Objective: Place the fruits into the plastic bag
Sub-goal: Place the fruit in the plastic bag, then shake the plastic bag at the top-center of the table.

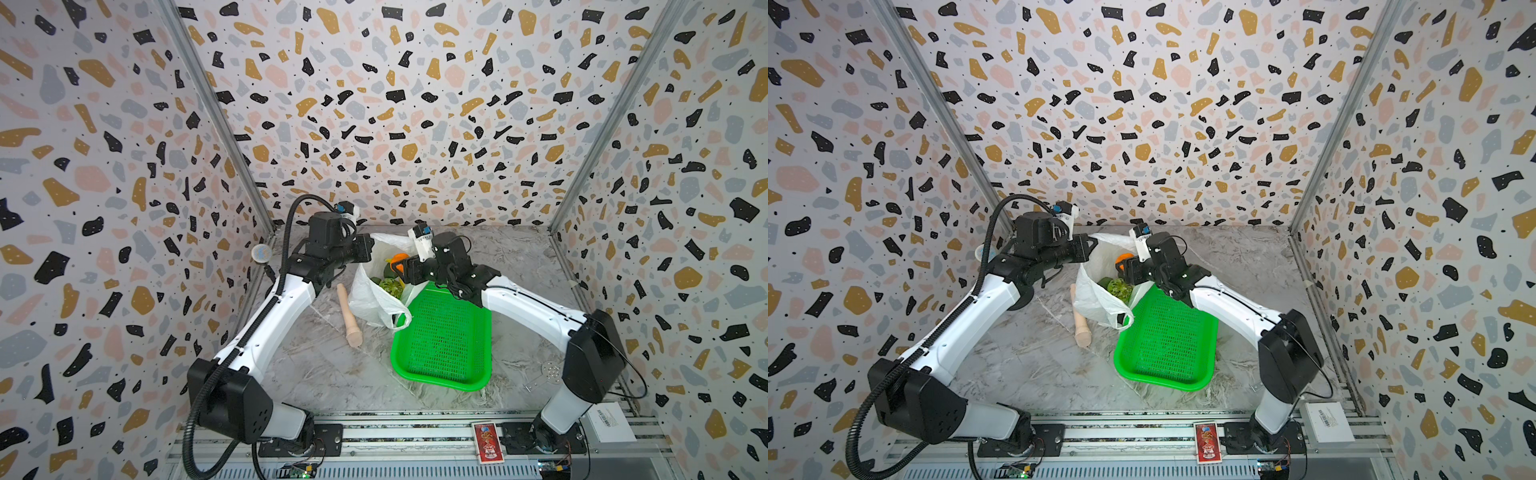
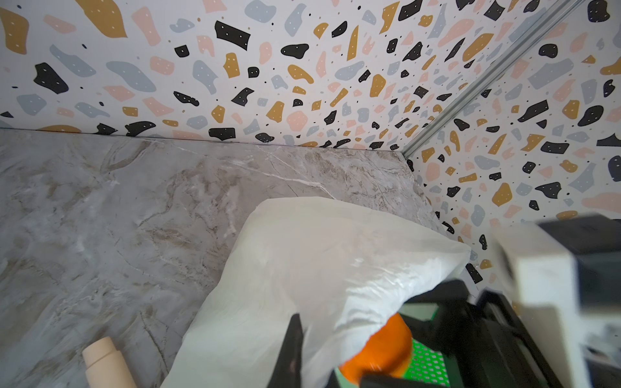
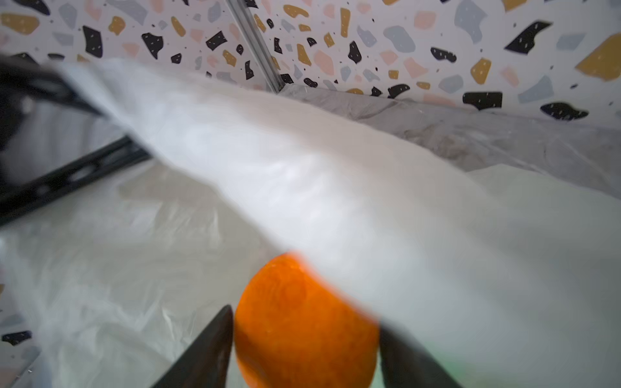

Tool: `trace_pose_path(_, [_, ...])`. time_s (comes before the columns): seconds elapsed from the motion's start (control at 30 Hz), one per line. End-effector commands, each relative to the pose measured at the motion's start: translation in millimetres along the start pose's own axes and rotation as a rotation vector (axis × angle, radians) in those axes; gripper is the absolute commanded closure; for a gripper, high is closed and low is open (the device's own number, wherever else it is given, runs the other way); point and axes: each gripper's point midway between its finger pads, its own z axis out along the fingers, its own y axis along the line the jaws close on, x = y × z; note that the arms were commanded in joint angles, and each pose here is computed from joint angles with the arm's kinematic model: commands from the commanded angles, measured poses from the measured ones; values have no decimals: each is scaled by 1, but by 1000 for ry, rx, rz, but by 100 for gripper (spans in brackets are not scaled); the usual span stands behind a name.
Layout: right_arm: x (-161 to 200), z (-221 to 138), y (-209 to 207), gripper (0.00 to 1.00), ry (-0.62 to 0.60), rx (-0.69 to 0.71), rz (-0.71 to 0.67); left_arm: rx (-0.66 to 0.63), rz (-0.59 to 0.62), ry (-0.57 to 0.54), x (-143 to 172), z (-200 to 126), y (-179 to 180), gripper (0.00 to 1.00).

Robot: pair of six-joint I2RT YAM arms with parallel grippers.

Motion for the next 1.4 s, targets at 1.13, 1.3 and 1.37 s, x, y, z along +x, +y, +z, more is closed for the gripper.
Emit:
trace_pose_path(1.13, [67, -40, -21, 35, 80, -123, 196, -5, 30, -32, -8, -3, -1, 100])
trace_pose_path(1.3, [63, -24, -17, 54, 81, -177, 222, -18, 34, -31, -7, -2, 1, 100])
trace_pose_path(1.37, [60, -19, -13, 68, 83, -206, 227, -28, 34, -30, -6, -1, 4, 100])
